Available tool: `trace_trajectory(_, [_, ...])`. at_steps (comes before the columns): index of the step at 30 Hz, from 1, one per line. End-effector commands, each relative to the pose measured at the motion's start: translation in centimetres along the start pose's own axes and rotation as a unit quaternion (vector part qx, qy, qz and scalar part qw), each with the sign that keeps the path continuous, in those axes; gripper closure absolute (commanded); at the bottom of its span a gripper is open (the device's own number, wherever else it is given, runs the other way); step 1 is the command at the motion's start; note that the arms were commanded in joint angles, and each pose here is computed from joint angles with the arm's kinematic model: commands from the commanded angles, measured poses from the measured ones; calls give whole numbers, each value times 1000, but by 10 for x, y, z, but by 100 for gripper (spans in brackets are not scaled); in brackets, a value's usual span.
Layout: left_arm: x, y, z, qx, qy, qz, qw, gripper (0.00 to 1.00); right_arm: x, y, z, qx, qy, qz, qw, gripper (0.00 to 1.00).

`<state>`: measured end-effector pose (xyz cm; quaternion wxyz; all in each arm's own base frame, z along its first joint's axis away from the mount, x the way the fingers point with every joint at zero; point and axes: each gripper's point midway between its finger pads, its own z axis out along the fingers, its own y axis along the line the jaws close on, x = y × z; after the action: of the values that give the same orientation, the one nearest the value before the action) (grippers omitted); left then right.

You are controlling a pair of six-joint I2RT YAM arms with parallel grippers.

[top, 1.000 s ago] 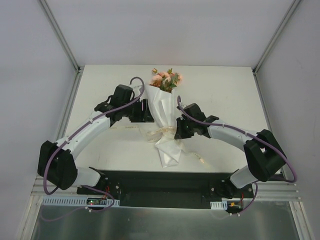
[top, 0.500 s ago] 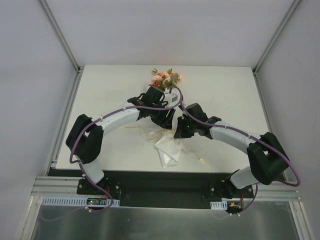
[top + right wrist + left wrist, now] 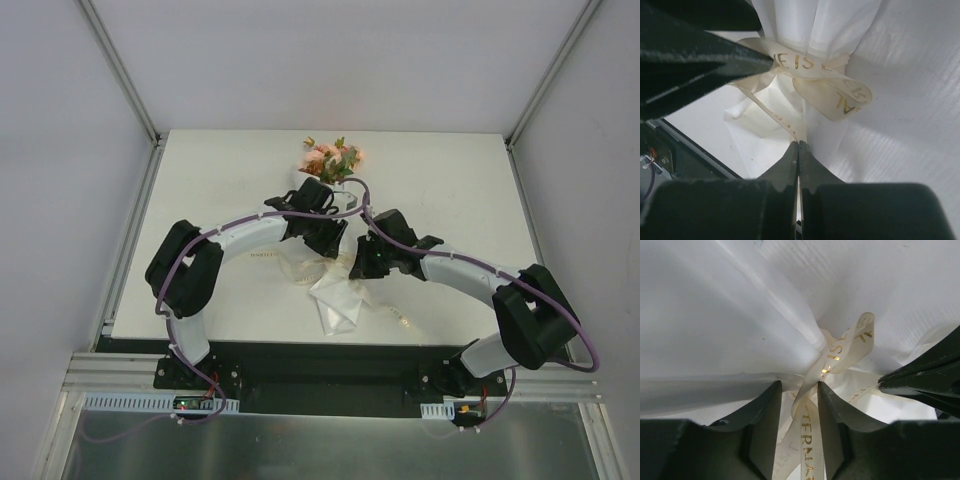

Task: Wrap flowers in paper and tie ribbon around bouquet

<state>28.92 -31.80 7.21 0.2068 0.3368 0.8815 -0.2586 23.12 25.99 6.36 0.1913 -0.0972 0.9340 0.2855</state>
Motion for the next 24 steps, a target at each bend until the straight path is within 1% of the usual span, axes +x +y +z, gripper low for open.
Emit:
trace_trajectory(1, [-13,-2,1,-4,-22,15,1000,73,-10,7,-1,-13,-18,15,1000,100])
trace_trajectory(2, [-14,-3,-1,-4,-25,14,1000,77,-11,7,-1,-12,-20,20,1000,100])
trace_trajectory(3, [-14,-3,-1,-6,-26,7,1000,87,-13,9,-1,-15,-23,23,999,99])
trace_trajectory(5, [-17,-5,-6,-6,-40,5,999,94,-17,10,1,-15,-24,37,999,100])
trace_trajectory(7, [-19,-10,-10,3,-51,0,999,99,-21,10,3,-13,-27,54,998,100])
trace_trajectory(11, [-21,-23,-20,28,-68,-10,997,100,-29,10,7,-14,-37,91,995,100])
trace_trajectory(18, [-16,-35,-31,51,-79,-33,995,100,-52,18,7,-28,-77,118,990,100])
trace_trajectory(24, [-13,-44,-37,73,-82,-45,993,100,-64,14,14,-24,-105,144,984,100])
